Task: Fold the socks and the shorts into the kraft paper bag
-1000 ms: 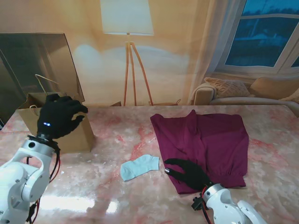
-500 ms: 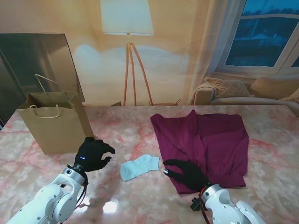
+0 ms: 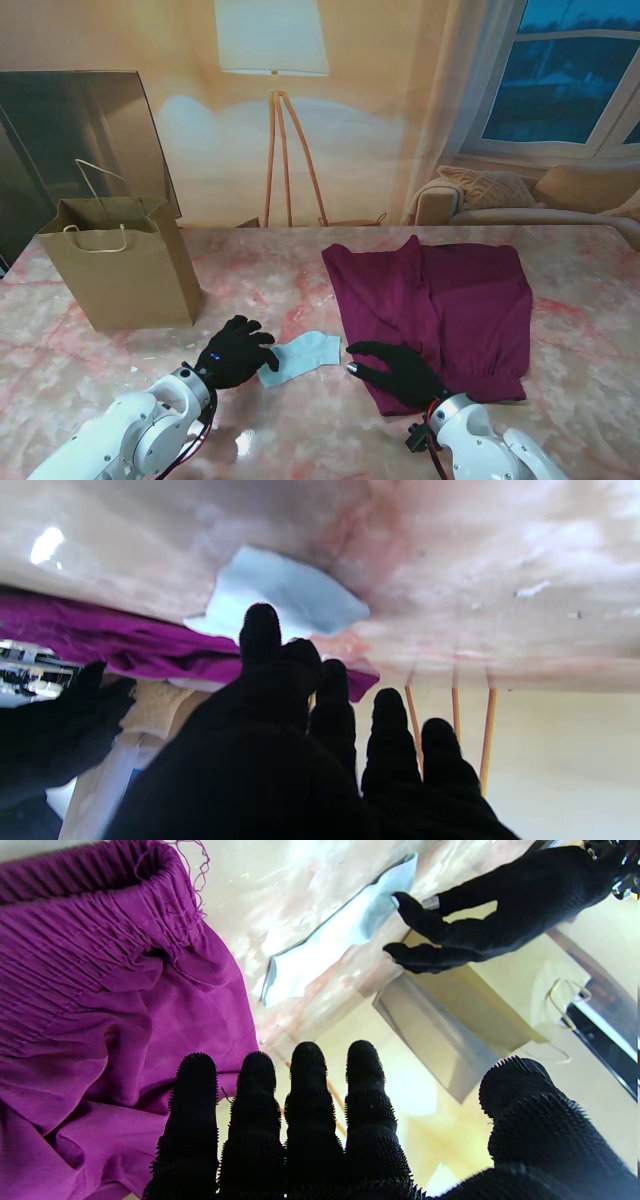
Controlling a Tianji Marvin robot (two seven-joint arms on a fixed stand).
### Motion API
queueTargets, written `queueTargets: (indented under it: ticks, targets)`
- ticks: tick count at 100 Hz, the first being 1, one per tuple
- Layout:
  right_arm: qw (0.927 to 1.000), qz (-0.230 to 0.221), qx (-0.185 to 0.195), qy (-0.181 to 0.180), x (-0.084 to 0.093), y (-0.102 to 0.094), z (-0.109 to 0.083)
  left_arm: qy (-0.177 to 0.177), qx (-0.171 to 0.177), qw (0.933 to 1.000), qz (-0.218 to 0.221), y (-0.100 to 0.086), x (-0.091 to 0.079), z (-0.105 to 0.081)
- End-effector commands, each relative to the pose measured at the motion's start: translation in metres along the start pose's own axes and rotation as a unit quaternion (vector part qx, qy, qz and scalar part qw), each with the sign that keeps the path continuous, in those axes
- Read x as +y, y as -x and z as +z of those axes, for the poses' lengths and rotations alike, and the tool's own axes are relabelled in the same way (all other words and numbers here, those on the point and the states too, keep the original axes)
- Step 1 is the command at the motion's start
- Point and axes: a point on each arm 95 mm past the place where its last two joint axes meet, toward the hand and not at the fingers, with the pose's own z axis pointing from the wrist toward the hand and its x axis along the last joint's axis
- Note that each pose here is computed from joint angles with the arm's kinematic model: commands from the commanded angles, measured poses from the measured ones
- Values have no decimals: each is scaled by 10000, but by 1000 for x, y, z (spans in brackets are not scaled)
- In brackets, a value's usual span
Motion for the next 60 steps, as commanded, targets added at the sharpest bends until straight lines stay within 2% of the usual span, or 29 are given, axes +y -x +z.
queueTargets:
  ticks: [1, 11, 20, 37, 47, 60]
  targets:
    - [10000, 21, 10, -26, -3, -1, -2, 89, -57, 9999, 136, 4, 5, -1]
    - [10000, 29, 11, -22, -3, 0, -3, 387, -211, 9987, 238, 6, 8, -3]
    - [10000, 29, 20, -28, -3, 0, -3, 505, -432, 9971, 376, 8, 7, -9]
    - [10000, 32, 13, -6, -2, 0, -3, 688, -881, 9930, 373, 17, 5, -31]
    - [10000, 28, 8, -13, -2, 0, -3, 915, -1076, 9894, 348, 22, 4, -45]
    - [10000, 16, 11, -22, -3, 0, -3, 861, -1190, 9885, 346, 25, 2, -58]
